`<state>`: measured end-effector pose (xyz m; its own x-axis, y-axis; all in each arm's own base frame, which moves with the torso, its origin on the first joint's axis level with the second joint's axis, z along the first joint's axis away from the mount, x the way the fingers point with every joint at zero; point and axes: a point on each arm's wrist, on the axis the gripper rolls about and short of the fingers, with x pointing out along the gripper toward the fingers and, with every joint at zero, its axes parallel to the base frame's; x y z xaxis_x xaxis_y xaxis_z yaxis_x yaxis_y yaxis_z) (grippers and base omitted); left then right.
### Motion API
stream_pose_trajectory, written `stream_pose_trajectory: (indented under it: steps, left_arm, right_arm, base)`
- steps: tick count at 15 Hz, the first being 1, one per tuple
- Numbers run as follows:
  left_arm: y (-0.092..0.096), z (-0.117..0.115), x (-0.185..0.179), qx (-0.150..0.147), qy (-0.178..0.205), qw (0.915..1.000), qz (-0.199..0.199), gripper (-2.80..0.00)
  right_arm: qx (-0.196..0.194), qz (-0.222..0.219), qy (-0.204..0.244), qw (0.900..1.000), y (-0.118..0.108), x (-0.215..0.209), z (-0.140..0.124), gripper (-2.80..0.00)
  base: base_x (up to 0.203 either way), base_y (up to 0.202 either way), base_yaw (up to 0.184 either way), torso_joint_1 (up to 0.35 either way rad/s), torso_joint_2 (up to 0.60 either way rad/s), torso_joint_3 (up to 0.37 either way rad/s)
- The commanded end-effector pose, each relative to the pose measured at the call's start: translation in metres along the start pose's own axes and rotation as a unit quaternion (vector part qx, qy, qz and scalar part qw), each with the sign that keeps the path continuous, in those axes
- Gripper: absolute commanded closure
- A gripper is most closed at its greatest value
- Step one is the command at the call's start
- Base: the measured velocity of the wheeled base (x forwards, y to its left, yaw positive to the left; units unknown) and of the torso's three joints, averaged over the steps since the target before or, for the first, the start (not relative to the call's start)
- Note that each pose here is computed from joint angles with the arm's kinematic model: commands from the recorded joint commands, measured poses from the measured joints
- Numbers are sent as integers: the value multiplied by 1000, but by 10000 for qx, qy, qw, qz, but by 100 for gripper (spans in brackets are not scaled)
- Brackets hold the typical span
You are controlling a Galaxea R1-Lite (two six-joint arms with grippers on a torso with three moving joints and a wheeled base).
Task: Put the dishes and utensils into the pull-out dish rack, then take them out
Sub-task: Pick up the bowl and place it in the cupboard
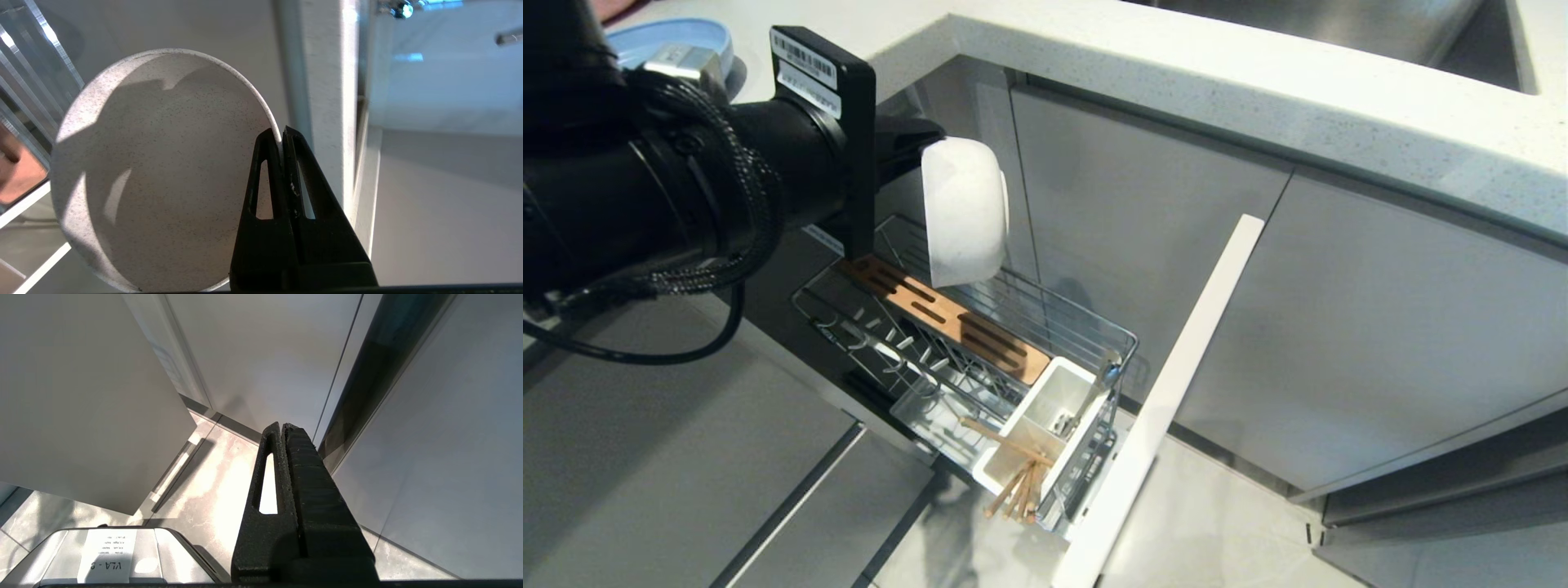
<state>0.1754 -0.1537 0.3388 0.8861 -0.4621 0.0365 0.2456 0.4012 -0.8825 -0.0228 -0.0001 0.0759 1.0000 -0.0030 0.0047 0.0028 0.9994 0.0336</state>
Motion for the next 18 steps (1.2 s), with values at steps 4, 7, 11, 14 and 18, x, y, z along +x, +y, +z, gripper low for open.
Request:
stream_pose_trajectory:
  steps: [4, 7, 11, 14, 18]
  left_arm:
    - [10, -19, 15, -292, -454, 9969, 577, 0]
    - [14, -26, 25, -455, -741, 9942, 633, 0]
    - [38, -38, 33, -419, -792, 9911, 983, 0]
    - [55, -52, 47, -522, -806, 9902, 1014, 0]
    - [82, -72, 69, -541, -1003, 9886, 989, 0]
  right_arm:
    - [1, -7, -15, 10000, 0, 0, 0, 0]
    - [1, 0, -23, 10000, 0, 0, 0, 0]
    - [1, 8, -15, 10000, 0, 0, 0, 0]
    - [1, 0, -18, 10000, 0, 0, 0, 0]
    - [1, 2, -15, 10000, 0, 0, 0, 0]
  base:
    - [0, 0, 0, 0, 0, 0]
    - [0, 0, 0, 0, 0, 0]
    - [0, 0, 0, 0, 0, 0]
    - [0, 0, 0, 0, 0, 0]
    - [0, 0, 0, 0, 0, 0]
